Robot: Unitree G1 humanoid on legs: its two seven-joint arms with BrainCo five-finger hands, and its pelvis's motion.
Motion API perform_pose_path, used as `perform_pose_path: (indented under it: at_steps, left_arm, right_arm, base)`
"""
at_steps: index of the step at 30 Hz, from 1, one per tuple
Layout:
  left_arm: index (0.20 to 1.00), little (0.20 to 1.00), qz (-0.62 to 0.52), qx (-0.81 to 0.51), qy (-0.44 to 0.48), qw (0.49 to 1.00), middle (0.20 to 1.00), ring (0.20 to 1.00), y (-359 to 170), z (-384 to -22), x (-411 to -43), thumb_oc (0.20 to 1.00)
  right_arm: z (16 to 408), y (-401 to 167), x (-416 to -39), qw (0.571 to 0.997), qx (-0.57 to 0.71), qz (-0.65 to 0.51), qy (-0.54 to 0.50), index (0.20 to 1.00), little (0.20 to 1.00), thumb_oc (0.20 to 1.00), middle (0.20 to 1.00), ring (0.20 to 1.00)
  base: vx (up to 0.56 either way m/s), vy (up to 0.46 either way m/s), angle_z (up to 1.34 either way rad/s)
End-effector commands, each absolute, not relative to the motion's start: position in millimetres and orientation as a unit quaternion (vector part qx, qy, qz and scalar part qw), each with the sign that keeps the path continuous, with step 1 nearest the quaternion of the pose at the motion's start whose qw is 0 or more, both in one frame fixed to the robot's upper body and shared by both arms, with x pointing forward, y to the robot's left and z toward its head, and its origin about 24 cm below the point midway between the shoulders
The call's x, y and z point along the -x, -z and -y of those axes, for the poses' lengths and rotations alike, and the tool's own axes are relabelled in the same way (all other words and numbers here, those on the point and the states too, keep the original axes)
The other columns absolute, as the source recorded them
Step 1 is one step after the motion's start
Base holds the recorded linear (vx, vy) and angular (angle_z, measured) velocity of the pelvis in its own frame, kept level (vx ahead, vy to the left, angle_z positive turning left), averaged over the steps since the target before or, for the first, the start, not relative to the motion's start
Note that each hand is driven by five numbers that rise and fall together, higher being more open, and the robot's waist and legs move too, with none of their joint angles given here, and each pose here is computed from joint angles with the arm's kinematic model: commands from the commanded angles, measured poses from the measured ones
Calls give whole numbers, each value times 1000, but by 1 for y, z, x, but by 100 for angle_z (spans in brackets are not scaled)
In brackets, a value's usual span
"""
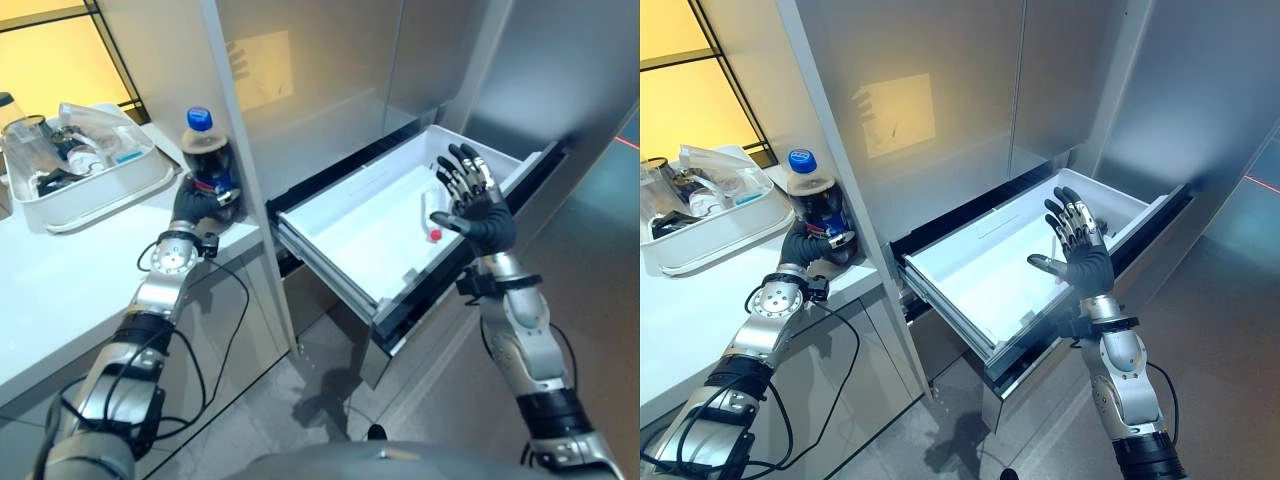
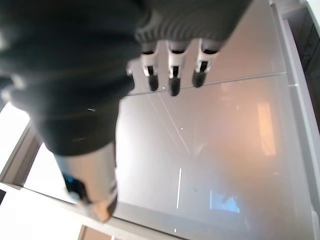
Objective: Take the drinks into the refrigerator
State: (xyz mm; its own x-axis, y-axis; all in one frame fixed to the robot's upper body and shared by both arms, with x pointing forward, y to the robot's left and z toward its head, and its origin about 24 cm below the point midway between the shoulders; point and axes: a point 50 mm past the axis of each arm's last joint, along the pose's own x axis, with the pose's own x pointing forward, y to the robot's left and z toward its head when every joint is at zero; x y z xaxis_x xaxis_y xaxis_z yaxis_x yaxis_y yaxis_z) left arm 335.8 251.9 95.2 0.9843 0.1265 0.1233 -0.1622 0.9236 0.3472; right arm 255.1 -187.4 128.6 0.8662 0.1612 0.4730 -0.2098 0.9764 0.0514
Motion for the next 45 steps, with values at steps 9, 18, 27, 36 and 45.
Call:
perform_pose_path:
  at_steps: [9, 18, 27, 36, 45]
  left_arm:
    - [200, 200, 217, 58, 54, 973, 200, 200, -145, -217, -303, 200]
    - [200, 200, 305, 118, 111, 938, 200, 200, -173, -212, -263, 200]
    - [200, 200, 293, 93, 177, 935, 200, 200, -172, -202, -247, 200]
    - [200, 200, 232, 50, 319, 918, 200, 200, -169, -176, -240, 200]
    - [200, 200, 162, -66, 399, 900, 200, 200, -166, -171, -248, 200]
  right_arm:
    - [209, -183, -261, 937, 12, 344, -50, 1000, 1000, 1000, 1000, 1000]
    - [212, -188, -271, 939, 43, 335, -61, 1000, 1000, 1000, 1000, 1000]
    - [215, -200, -282, 936, 115, 305, -132, 1000, 1000, 1000, 1000, 1000]
    - [190, -227, -307, 910, 167, 248, -286, 1000, 1000, 1000, 1000, 1000]
    - [149, -225, -310, 873, 188, 207, -400, 1000, 1000, 1000, 1000, 1000]
  base:
    - [0, 0, 0]
    - [-2, 2, -1]
    - [-8, -4, 3]
    - [0, 0, 0]
    - [0, 0, 0]
